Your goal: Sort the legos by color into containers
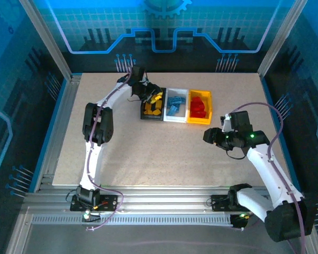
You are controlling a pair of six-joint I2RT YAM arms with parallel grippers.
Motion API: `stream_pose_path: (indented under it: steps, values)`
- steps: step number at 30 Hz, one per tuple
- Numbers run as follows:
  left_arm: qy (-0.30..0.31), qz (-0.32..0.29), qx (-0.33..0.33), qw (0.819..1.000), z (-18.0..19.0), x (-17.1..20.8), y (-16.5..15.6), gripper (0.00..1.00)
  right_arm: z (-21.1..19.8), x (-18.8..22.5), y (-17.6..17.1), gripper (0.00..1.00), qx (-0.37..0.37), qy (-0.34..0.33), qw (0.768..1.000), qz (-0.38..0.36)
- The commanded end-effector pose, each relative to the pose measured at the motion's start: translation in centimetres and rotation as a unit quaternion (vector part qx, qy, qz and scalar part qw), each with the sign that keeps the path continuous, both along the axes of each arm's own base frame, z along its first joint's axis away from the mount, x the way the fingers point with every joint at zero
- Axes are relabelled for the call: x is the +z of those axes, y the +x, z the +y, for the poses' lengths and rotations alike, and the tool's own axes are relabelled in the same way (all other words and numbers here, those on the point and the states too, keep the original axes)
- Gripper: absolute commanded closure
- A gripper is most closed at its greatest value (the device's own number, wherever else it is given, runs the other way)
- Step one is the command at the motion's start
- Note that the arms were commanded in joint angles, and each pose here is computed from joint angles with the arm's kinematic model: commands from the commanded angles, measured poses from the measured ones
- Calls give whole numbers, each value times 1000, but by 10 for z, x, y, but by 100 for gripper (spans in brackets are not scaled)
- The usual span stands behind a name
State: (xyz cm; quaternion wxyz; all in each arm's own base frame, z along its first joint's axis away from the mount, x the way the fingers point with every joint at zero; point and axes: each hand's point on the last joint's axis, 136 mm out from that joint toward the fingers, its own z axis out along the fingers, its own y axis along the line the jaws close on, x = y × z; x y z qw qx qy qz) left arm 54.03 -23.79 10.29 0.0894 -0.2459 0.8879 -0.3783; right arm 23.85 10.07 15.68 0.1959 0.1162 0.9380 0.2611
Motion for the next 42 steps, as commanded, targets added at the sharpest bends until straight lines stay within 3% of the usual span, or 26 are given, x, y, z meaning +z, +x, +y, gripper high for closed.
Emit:
stream_pose_path:
  steps: [1, 10, 19, 26, 35, 40, 42]
  values:
    - [5, 7, 8, 1000, 3, 5, 1, 49, 0, -2, -6, 39, 5, 11, 1000, 9]
    - [11, -9, 0, 1000, 5, 20, -3, 41, 3, -2, -1, 39, 3, 20, 1000, 12]
    - [27, -57, -31, 998, 12, 69, -18, 38, 3, -1, 2, 38, 1, 20, 1000, 14]
    - [53, -99, -61, 992, 25, 109, -56, 36, 3, 2, 8, 38, 1, 16, 1000, 11]
    - [105, -148, -83, 980, 57, 140, -133, 34, -5, 24, 31, 33, 2, -16, 999, -32]
    - [129, -197, -76, 969, 75, 156, -167, 20, -12, 41, 49, 23, -1, -45, 996, -78]
    - [136, -220, -58, 964, 83, 165, -178, 9, -14, 49, 56, 20, -3, -52, 994, -92]
